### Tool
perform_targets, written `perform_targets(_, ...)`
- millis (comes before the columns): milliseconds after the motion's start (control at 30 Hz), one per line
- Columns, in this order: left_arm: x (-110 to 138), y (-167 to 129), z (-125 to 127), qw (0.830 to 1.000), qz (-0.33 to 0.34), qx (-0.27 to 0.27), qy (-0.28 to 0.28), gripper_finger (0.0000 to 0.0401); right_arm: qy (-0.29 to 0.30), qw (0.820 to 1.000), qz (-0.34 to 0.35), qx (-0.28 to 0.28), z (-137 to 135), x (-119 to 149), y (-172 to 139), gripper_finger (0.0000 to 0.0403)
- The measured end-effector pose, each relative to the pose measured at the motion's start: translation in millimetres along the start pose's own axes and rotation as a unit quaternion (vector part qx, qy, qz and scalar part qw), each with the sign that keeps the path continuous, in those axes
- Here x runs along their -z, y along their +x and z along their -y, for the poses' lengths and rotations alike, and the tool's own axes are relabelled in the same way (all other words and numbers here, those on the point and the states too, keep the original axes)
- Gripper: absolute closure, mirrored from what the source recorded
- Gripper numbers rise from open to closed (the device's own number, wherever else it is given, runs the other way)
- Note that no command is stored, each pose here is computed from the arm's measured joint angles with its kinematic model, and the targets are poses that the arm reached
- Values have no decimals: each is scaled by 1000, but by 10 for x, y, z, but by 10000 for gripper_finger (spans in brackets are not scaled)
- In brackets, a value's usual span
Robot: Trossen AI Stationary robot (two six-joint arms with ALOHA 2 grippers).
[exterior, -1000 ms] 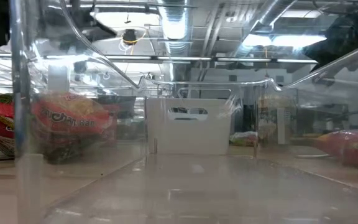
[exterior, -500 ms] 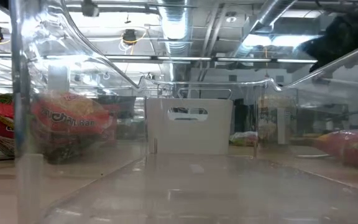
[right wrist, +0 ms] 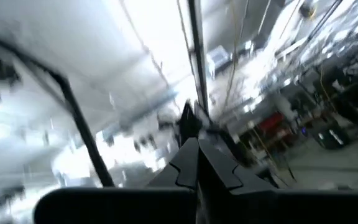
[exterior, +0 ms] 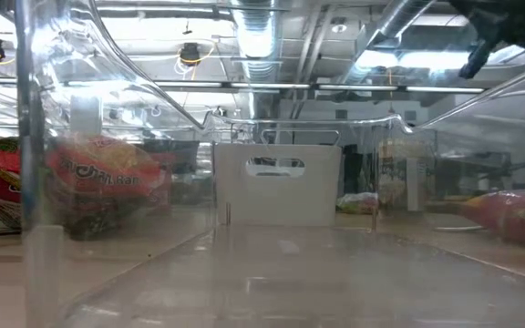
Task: Pick & Place Food Item
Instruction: Put the orange seasoning pack into the top transparent bin
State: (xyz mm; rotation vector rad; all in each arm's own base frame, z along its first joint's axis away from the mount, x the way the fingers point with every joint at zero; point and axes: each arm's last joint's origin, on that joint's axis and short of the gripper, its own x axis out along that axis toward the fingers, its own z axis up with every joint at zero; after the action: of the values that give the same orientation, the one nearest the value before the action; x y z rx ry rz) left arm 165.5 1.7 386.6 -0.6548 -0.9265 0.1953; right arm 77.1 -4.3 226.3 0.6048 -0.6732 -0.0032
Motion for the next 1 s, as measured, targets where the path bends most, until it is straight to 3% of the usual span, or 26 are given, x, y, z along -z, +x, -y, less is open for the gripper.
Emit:
perform_targets(100,13,-1,29,999,-23,46,0,393,16,999,36,-9,-70,-116,22,403)
perform_targets(333,10,4,18,999,-21,43,6,393,2,997,71,-29,-233,-357,81,403)
perform_targets(467,7,8,13,997,-19,49,62,393,-5,994,97,-43,-328,-505,100,403)
perform_targets(633,7,-10,86,968,-32,165,184,386,0,983,132,-123,-480,-702,83,401)
perform_targets(833,-51,71,183,953,-31,196,227,313,-31,982,127,-133,-637,-893,195,336)
perform_targets(1000,-102,315,329,923,-80,162,340,218,-97,982,114,-113,-786,-1024,471,238)
